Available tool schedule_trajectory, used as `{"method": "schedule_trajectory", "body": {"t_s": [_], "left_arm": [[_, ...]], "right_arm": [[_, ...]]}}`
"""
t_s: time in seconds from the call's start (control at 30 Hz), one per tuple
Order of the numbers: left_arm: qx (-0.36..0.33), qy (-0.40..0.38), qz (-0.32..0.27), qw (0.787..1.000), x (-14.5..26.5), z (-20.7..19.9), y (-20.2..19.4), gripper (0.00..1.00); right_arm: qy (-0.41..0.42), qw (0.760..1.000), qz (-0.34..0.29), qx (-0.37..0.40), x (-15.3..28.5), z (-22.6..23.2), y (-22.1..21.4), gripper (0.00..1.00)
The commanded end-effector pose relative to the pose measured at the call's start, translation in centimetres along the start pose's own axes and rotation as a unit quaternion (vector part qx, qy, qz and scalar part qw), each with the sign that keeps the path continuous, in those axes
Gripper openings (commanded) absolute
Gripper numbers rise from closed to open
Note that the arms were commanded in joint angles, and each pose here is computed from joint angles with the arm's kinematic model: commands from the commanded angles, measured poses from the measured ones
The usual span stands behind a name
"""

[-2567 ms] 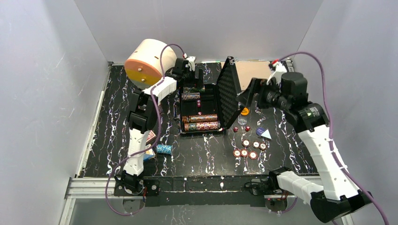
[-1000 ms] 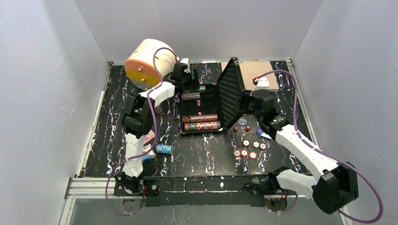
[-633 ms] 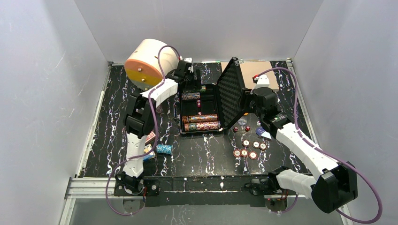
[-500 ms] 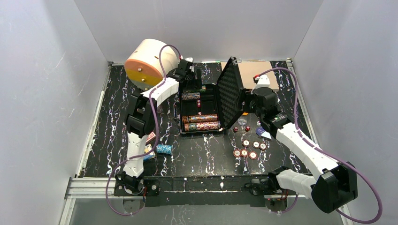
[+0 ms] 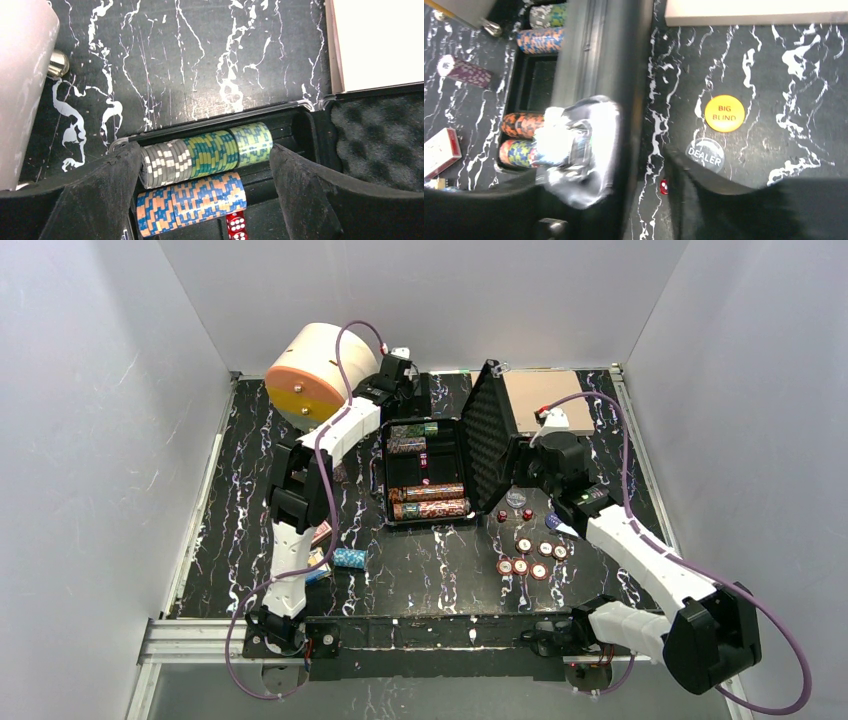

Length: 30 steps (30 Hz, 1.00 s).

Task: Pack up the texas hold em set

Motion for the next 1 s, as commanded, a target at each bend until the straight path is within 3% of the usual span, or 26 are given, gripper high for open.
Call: {"method": "schedule_trajectory", "body": {"t_s": [0.0,0.07,0.13,0.3,0.5,0.7,0.97], "left_arm": [[-0.011,0.001,-0.044,0.999,2.1,0.0,3.7,0.98],[-0.017,-0.009,-0.041,0.999,1.6,-0.3,3.6,0.98],[-0.022,-0.019,-0.038,0.999,0.8,-0.7,3.4,0.98],[-0.016,-0.007,-0.025,1.0,-2.2,-0.8,2.5,0.98],[0.014,0.037,0.001,0.999,-5.9,0.2,0.4,0.97],[0.039,0.084,0.039,0.995,-6.9,2.4,-0.8,0.75],[0.068,0.007,0.13,0.989,-6.6,0.4,-5.9,0.44]], "right_arm": [[0.047,0.998,-0.022,0.047,-0.4,2.2,2.5,0.5],[0.04,0.997,-0.004,0.071,-0.6,2.3,2.7,0.39],[0.043,0.994,-0.009,0.097,-0.5,2.4,3.3,0.34],[0.035,0.986,-0.011,0.161,-0.7,2.0,4.7,0.32],[0.041,0.982,-0.004,0.183,-1.5,1.6,5.5,0.31],[0.051,0.983,0.009,0.175,-1.3,1.1,5.4,0.32],[0.043,0.984,0.026,0.172,-1.3,0.4,4.6,0.43]]}}
Point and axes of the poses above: each gripper's point midway between its finger pads, its own x axis back along the fingers, its own z axis along the line the jaws close on, y = z × x, the point moved 2 cm from there along x, back along the fingers, and after that the axes turned 11 degrees about -x, right-handed, at the moved point
